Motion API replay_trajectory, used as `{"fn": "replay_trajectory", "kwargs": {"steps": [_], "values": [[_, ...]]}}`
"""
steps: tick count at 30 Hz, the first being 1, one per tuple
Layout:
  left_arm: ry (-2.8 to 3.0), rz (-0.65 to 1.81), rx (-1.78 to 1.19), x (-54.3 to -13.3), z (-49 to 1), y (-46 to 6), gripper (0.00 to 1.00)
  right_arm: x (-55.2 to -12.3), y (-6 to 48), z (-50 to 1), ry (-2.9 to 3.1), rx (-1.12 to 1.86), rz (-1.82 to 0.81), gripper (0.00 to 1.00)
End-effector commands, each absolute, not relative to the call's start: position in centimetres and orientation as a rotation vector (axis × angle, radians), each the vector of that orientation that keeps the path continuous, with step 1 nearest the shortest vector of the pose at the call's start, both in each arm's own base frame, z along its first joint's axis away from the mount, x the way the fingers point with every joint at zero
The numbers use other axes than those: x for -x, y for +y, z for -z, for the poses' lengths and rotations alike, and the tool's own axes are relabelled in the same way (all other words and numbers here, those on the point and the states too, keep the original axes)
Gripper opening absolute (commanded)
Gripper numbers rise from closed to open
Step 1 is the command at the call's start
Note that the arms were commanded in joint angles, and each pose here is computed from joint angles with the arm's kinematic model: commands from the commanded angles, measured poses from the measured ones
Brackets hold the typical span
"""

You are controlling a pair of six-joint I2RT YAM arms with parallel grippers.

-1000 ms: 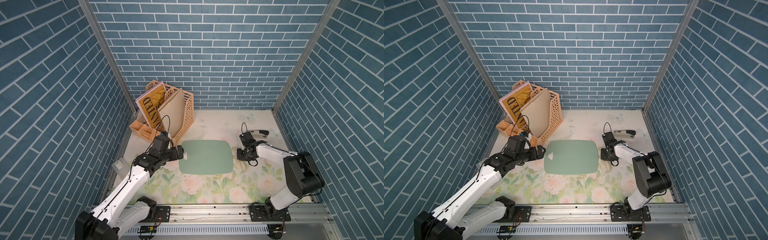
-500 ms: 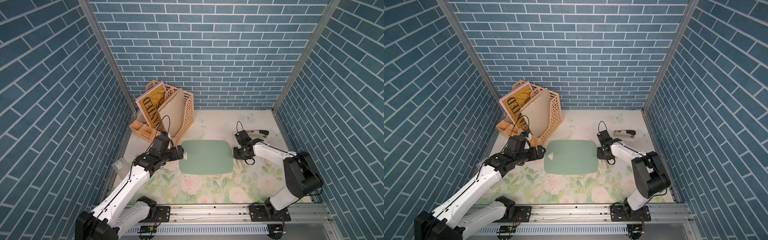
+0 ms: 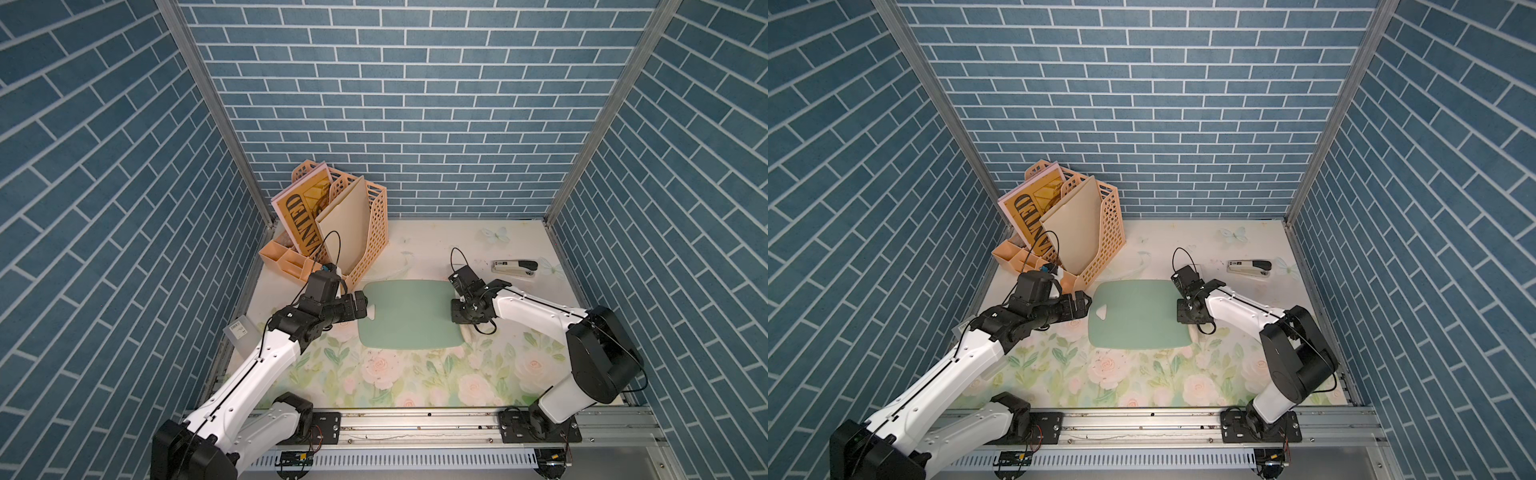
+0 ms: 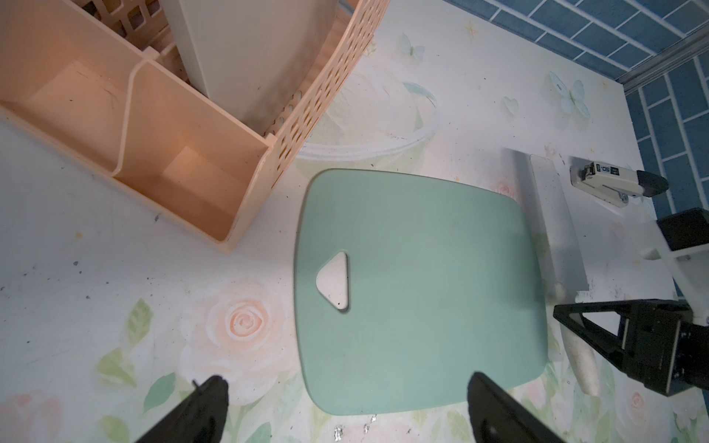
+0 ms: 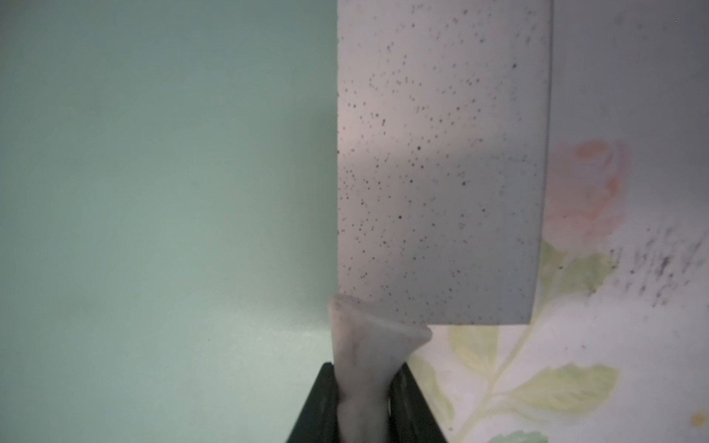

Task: Align the knife with the edge of the cutting board
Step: Place the knife at the edge of the cutting board.

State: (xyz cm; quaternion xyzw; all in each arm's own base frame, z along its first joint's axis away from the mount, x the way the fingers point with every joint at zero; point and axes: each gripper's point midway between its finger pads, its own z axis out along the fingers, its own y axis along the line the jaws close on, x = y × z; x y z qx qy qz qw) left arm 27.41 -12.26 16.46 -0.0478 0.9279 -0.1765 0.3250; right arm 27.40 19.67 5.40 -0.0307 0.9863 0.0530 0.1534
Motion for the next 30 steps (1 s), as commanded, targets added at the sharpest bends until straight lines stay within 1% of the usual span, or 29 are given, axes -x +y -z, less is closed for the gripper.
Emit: {"fn": "replay_trajectory", "kwargs": {"steps": [1, 5, 13, 30], "values": [[2.454, 0.435, 0.125, -27.2, -15.7, -11.8, 1.0, -27.9, 20.3, -7.1, 2.77, 0.002, -0.154, 0.0], [2.46, 0.436, 0.125, -27.1, -15.6, -11.9, 1.0, -27.5, 20.7, -7.1, 2.77, 0.008, -0.115, 0.0], [2.48, 0.431, 0.124, -27.2, -15.1, -11.9, 1.0, -26.1, 22.4, -6.6, 2.784, 0.016, -0.124, 0.0], [2.477, 0.436, 0.119, -27.1, -15.3, -12.0, 1.0, -23.2, 23.5, -5.0, 2.822, 0.05, -0.106, 0.0]]}}
